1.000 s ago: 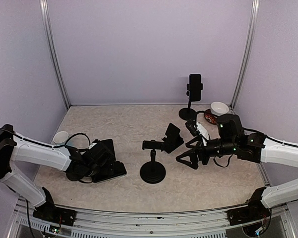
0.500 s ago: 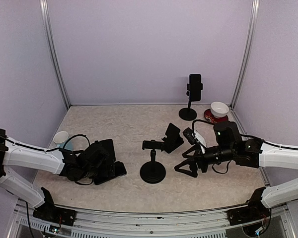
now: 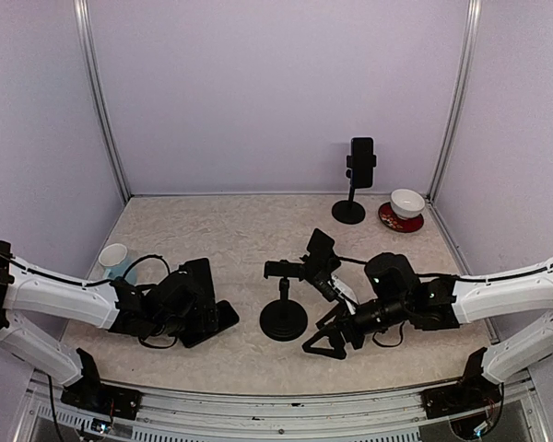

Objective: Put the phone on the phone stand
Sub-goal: Move the phone to the corner of the board.

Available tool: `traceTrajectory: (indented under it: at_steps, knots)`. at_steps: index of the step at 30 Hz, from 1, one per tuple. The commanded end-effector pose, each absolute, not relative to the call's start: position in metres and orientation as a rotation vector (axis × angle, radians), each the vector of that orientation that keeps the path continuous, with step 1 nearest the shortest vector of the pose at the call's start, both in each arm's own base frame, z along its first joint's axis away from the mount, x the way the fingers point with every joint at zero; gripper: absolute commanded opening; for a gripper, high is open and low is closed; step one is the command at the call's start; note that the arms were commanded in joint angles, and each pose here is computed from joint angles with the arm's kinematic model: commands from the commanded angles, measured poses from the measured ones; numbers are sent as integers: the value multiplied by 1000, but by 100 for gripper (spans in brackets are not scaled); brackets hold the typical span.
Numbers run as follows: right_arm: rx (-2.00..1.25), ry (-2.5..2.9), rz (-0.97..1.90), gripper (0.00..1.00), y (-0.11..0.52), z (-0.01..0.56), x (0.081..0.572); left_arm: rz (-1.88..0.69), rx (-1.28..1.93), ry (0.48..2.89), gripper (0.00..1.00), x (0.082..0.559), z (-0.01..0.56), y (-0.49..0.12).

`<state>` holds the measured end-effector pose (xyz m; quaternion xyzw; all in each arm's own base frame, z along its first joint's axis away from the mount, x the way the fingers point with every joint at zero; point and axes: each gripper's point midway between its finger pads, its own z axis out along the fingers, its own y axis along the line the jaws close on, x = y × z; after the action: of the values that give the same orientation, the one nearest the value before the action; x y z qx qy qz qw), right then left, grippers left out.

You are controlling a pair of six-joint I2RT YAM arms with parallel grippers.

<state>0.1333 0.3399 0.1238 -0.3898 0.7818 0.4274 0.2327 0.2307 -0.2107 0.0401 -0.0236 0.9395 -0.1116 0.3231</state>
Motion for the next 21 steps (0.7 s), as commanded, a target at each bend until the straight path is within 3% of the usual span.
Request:
traceTrajectory:
  at_steps: [1,21]
  knots:
    - [-982,2175,1274,100,351,118,128,-361,-66,2480,99,221,37,-221]
    - [-987,2139,1214,100,352,132,134,-332,78,2453,99,206,46,-233]
